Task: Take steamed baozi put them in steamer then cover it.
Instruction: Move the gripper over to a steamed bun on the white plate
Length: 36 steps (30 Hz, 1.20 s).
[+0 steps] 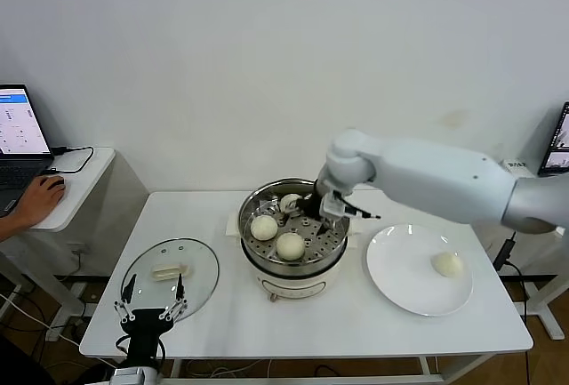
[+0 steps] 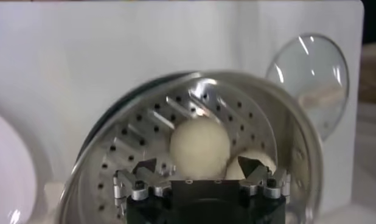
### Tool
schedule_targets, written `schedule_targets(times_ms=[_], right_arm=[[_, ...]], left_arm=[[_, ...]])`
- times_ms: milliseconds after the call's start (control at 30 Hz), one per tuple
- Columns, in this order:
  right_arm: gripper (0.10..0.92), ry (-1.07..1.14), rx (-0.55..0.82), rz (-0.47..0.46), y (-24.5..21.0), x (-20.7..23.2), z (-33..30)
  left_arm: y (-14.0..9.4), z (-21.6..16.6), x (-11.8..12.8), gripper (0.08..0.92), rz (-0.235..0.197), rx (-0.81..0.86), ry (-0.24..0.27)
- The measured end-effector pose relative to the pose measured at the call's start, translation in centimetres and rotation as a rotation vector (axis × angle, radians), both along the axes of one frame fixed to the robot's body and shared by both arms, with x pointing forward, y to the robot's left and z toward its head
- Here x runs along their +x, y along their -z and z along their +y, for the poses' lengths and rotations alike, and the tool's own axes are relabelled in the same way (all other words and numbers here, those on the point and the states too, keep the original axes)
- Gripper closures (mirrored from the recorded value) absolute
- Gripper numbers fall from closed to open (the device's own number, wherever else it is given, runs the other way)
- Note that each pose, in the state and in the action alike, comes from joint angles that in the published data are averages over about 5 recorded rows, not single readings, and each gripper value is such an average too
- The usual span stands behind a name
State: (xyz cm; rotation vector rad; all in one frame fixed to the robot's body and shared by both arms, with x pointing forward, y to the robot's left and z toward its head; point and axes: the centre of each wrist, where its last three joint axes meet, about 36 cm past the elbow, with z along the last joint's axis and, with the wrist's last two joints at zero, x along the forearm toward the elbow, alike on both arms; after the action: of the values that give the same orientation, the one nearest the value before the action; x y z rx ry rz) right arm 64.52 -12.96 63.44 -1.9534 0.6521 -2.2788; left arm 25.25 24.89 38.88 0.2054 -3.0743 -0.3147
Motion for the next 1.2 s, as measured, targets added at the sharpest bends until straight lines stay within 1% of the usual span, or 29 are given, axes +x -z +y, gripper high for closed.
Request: schedule_targets(times_ms=[233,500,667,833,1000,1200], right_arm=[[0.2,0.256,0.039,-0.011,-3.1,0.1,-4.9],[0.199,0.649,0.097,0.02,-3.8,-1.8,-13.1],[0.2,0.849,0.108,0.049,-2.7,-3.3,-18.7],[0.199,0.998,0.109,0.075,-0.8,-4.6,-23.6],[0.199,1.09,0.096,0.11,1.9,-5.5,-27.3],[0.2,1.15,0.067,0.134,4.9,-5.9,-30.8]], left_arm=[[-0.2,-0.1,0.3,0.177,-0.006,0.002,0.021],[-0.3,-0.2,0.5,0.177,-0.008,0.006,0.049],[-0.2,-0.3,0.5,0.177,-0.004,0.007,0.06],[0.0,-0.4,0.4,0.177,0.001,0.006,0.065],[0.1,-0.2,0.2,0.177,0.009,0.011,0.063],[0.2,-0.1,0.0,0.177,0.013,0.014,0.055]])
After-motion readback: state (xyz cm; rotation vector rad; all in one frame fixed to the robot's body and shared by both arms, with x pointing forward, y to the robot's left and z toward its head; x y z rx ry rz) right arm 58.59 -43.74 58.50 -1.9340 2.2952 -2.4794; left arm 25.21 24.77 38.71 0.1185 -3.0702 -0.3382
